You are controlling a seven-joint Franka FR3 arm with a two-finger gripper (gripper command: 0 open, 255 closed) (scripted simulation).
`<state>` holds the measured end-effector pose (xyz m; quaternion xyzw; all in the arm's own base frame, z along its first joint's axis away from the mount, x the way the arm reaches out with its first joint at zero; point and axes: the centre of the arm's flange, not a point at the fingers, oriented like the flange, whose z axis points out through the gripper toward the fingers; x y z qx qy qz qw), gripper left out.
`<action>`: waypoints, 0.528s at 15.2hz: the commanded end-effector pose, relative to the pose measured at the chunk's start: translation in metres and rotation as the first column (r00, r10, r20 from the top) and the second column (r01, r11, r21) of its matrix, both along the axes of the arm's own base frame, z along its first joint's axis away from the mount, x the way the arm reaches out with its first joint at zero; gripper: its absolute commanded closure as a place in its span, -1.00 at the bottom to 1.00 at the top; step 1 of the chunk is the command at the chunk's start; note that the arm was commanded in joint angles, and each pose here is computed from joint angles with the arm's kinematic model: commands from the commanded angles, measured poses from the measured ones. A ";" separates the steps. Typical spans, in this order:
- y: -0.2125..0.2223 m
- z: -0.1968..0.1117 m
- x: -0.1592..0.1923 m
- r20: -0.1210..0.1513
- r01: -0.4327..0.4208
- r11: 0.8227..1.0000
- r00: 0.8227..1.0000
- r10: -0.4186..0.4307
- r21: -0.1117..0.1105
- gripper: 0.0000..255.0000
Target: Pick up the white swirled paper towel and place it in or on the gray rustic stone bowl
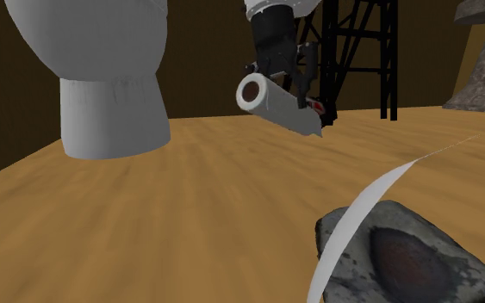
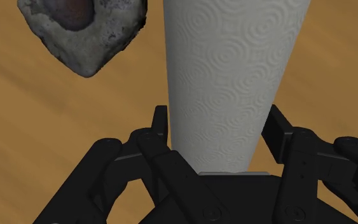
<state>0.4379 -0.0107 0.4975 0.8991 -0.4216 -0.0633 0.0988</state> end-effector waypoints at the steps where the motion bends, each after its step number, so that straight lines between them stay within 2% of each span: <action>1: -0.004 0.001 -0.029 0.001 0.000 1.000 1.000 0.000 0.001 1.00; 8: -0.029 0.003 -0.118 0.001 0.000 1.000 1.000 0.000 0.001 1.00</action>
